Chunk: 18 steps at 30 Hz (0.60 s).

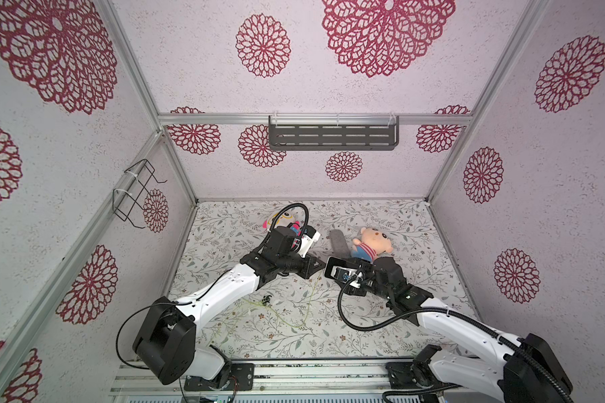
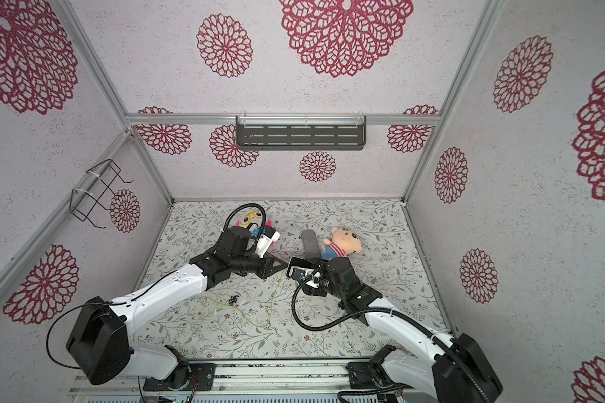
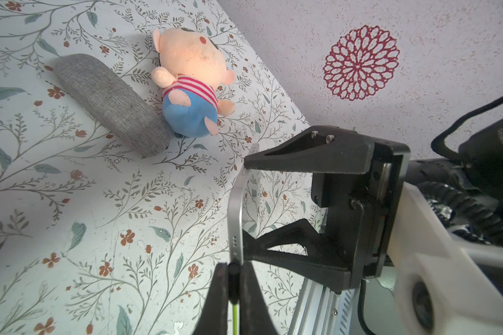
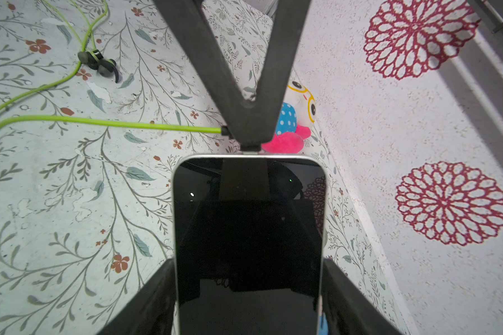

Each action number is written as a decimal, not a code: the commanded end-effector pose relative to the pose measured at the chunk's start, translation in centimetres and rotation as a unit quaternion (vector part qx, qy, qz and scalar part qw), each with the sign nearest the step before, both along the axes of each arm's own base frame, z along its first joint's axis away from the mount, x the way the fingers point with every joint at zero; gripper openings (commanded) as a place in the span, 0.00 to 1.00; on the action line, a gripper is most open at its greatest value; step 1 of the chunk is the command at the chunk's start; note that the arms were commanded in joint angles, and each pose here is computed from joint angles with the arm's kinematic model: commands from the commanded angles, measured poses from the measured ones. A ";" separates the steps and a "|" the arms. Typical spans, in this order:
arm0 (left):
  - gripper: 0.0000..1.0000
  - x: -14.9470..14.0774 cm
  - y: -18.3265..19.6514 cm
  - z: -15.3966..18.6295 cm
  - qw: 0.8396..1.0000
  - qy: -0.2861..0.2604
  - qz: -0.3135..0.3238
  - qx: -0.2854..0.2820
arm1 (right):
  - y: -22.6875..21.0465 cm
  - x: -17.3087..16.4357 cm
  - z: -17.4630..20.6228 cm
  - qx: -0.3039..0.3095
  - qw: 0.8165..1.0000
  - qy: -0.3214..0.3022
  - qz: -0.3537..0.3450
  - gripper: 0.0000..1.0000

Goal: Plug wired earphones into phones
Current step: Insert the wired earphone into the phone.

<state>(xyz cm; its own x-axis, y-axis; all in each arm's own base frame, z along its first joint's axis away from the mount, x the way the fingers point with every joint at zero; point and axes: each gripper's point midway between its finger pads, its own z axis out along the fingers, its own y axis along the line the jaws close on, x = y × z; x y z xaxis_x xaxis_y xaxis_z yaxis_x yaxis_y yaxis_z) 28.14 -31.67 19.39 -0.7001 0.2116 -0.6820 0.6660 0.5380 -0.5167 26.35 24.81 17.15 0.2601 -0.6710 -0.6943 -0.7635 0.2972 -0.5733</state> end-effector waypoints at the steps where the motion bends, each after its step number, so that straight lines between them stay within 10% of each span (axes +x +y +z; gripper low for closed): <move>1: 0.00 -0.7 -1.0 -0.3 1.000 -0.002 -0.029 -0.001 | 3.0 -0.2 8.1 0.100 0.990 -0.089 0.054 0.63; 13: 0.34 2.9 2.8 2.5 0.994 -0.097 0.060 0.003 | 1.2 0.3 1.1 0.000 1.000 -0.017 0.025 0.63; 18: 0.98 4.1 4.7 4.3 0.988 -0.115 0.096 -0.029 | 0.3 0.9 -0.6 -0.022 1.000 0.019 0.012 0.63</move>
<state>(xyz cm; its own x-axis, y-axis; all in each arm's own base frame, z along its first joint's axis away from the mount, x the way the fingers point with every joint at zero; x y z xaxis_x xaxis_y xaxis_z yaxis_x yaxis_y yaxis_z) 31.35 -27.76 21.63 -0.6079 0.1104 -0.7863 0.6506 0.6369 -0.4136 26.10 24.55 13.74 0.2138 -0.7231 -0.6568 -0.8150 0.2386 -0.5280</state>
